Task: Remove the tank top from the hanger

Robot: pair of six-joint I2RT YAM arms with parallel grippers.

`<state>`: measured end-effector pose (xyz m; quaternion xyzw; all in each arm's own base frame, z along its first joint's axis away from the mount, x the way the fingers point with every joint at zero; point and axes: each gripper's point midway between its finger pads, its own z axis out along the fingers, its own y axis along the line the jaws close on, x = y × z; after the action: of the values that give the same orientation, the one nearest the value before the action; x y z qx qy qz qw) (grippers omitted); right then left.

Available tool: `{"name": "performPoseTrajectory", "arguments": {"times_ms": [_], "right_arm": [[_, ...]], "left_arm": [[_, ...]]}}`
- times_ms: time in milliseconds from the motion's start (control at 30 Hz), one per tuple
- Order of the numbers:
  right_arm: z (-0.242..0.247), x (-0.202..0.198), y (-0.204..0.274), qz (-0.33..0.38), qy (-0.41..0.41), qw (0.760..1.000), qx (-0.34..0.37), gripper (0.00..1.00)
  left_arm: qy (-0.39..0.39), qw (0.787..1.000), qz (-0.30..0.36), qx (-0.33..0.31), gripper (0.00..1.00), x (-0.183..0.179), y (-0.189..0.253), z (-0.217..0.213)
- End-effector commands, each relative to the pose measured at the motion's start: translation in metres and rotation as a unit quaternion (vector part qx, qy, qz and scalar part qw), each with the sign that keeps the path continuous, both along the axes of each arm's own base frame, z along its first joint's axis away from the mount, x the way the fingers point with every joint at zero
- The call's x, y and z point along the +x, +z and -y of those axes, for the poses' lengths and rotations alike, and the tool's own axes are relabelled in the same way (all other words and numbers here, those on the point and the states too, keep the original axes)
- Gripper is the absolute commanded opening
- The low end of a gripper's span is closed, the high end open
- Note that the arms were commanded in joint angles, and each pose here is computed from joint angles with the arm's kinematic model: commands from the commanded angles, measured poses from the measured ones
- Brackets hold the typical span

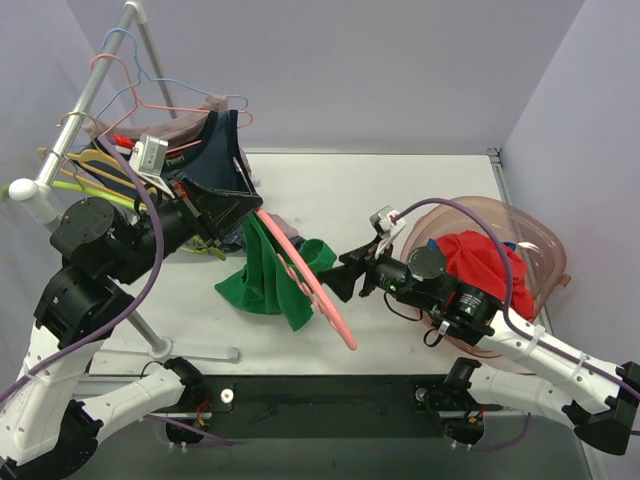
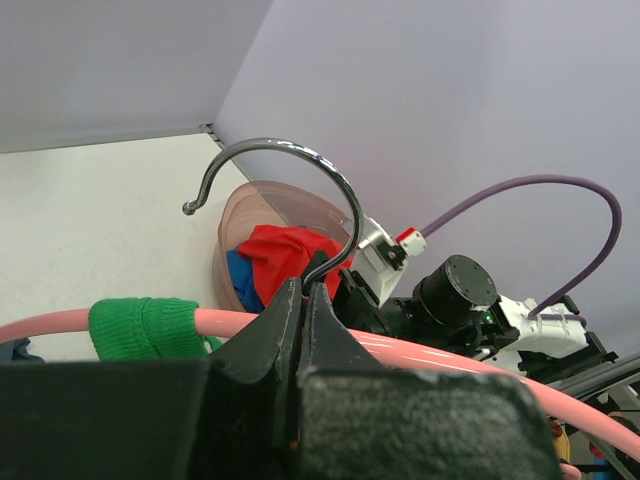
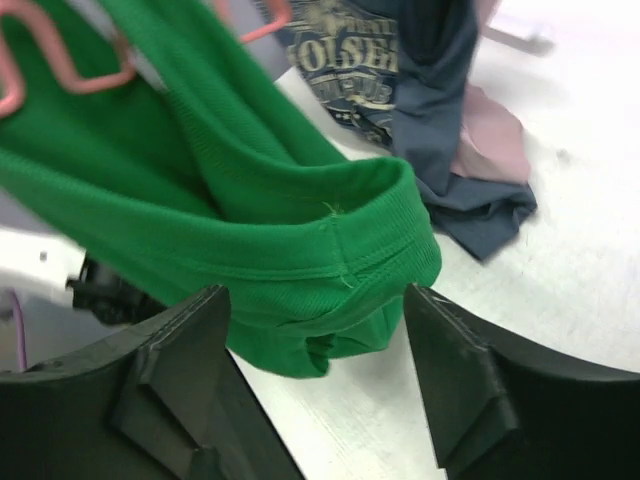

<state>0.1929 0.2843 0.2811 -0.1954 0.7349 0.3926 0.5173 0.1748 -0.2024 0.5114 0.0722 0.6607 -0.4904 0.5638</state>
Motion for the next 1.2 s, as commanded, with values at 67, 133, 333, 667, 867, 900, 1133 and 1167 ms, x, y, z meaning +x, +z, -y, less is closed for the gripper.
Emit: {"name": "performPoseTrajectory", "arguments": {"times_ms": [67,133,333,667,867,900,1133,1167], "right_arm": [[-0.012,-0.039,0.043,0.131,0.149,0.980,0.007,0.83],[-0.016,-0.041,0.046,0.158,0.172,0.972,-0.003,0.88],[-0.042,-0.044,0.050,0.176,0.232,0.956,-0.017,1.00],[-0.085,-0.001,0.025,0.165,0.181,0.969,-0.021,0.99],[-0.106,0.008,0.013,0.178,0.172,0.969,-0.001,1.00],[-0.111,0.011,0.011,0.175,0.172,0.969,-0.002,0.97],[-0.123,0.039,-0.006,0.130,0.131,0.983,-0.011,0.10],[-0.122,0.043,-0.009,0.116,0.122,0.986,-0.011,0.05]], "left_arm": [[-0.022,0.997,0.057,-0.057,0.00,-0.013,0.045,-0.001],[-0.027,0.996,0.057,-0.059,0.00,-0.014,0.045,0.001],[-0.044,0.995,0.062,-0.064,0.00,-0.015,0.049,0.007],[-0.052,0.995,0.060,-0.064,0.00,-0.013,0.048,0.012],[-0.072,0.993,0.056,-0.080,0.00,-0.018,0.048,0.016],[-0.075,0.992,0.061,-0.086,0.00,-0.021,0.051,0.015],[-0.106,0.987,0.052,-0.107,0.00,-0.027,0.052,0.022],[-0.116,0.985,0.052,-0.113,0.00,-0.031,0.054,0.023]]}}
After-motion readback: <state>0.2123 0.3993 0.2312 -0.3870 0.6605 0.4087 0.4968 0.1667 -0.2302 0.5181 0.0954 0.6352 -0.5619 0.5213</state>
